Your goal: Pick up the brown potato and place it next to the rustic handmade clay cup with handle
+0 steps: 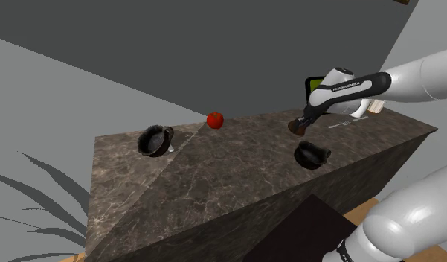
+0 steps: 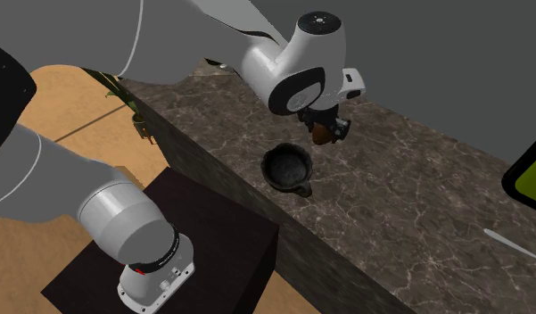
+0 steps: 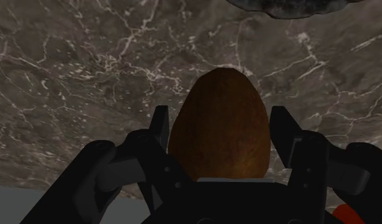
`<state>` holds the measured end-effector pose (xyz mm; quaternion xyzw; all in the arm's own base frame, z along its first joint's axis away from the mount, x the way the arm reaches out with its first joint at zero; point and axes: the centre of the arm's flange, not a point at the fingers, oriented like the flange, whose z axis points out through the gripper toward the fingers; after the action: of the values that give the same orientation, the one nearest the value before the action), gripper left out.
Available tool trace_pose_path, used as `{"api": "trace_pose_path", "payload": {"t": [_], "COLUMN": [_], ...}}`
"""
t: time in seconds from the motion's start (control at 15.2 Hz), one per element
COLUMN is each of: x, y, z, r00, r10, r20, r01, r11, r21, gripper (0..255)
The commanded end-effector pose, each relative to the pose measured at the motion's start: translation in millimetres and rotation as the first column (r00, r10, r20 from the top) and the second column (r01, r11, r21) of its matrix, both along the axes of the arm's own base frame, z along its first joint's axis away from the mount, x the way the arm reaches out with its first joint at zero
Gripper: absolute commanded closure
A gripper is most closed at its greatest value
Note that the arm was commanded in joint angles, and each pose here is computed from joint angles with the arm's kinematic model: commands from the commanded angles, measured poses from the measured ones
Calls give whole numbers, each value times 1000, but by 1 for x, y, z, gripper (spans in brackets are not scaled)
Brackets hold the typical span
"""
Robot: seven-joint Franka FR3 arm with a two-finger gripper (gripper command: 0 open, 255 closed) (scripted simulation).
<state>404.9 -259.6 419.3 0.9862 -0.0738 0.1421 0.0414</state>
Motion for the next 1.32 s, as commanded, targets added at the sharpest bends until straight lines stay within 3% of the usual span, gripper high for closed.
{"api": "trace_pose_path", "payload": {"t": [0.0,1.25], "x": [0,0], "y": [-1,-1], "z": [10,110], "r00": [1000,1000], "r10": [0,0], "r20": [-1,-1], "r01": [0,0], "r11": [1000,1000], "r21": [0,0], "gripper": [255,255]}}
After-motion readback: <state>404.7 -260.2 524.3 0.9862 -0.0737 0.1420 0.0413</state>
